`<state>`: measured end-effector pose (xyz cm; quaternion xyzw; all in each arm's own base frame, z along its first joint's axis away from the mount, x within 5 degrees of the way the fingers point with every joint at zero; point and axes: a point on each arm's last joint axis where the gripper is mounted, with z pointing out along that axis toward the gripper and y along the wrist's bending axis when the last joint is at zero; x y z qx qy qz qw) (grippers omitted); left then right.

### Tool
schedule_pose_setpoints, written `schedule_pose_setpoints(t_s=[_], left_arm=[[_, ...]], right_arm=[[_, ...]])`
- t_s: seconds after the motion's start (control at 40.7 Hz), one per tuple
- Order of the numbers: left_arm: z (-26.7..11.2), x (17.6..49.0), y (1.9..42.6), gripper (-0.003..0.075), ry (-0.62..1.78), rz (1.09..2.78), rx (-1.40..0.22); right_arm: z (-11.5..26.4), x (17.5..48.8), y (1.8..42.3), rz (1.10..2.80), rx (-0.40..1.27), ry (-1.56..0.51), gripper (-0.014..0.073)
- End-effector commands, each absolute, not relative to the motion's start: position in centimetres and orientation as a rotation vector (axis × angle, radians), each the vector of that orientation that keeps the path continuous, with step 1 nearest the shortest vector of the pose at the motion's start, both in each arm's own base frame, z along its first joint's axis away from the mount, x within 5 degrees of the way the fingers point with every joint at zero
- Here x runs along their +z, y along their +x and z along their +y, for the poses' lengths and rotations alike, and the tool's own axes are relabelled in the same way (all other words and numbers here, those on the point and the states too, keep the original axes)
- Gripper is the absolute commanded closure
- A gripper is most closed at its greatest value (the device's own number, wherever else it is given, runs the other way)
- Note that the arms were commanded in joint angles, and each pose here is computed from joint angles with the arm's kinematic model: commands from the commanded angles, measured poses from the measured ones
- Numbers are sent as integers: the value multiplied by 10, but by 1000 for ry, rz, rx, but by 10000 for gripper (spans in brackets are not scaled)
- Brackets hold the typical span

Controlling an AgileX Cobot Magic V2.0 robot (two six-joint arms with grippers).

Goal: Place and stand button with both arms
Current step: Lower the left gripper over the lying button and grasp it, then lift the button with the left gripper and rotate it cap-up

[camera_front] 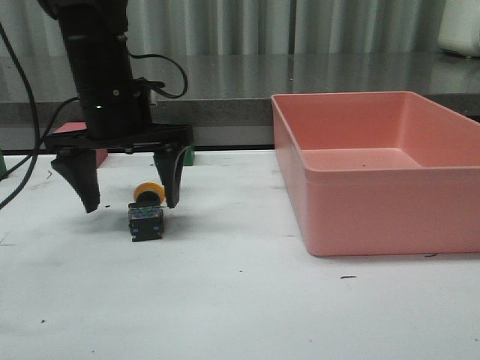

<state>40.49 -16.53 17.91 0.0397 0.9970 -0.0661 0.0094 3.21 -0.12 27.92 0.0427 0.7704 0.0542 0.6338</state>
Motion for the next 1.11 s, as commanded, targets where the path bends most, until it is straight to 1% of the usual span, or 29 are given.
schedule_pose_setpoints(t_s=[0.0,0.123,0.32,0.713,0.762,0.787,0.86,0.934,0.959,1.032,1.082], left_arm=[[-160,206,411,29,51,3052,-296],[-160,200,416,29,41,3059,-299],[-162,202,418,29,43,3037,-307],[-163,188,417,30,36,3099,-307],[-163,188,417,46,36,3101,-306],[-163,188,417,62,37,3103,-305],[-163,188,417,151,37,3103,-305],[-163,189,417,285,37,3102,-306],[-163,189,417,344,38,3103,-306],[-163,190,418,489,39,3101,-307],[-164,192,418,563,41,3098,-308]], right_arm=[[-1,294,34,1674,105,80,657],[-1,294,34,1674,105,80,657],[-1,294,34,1675,105,80,657],[-1,294,34,1675,105,80,657],[-1,294,34,1675,105,80,657],[-1,294,34,1675,105,80,657],[-1,294,34,1675,105,80,657],[-1,294,34,1675,105,80,657],[-1,294,34,1675,105,80,657],[-1,294,34,1675,105,80,657],[-1,294,34,1675,105,80,657]])
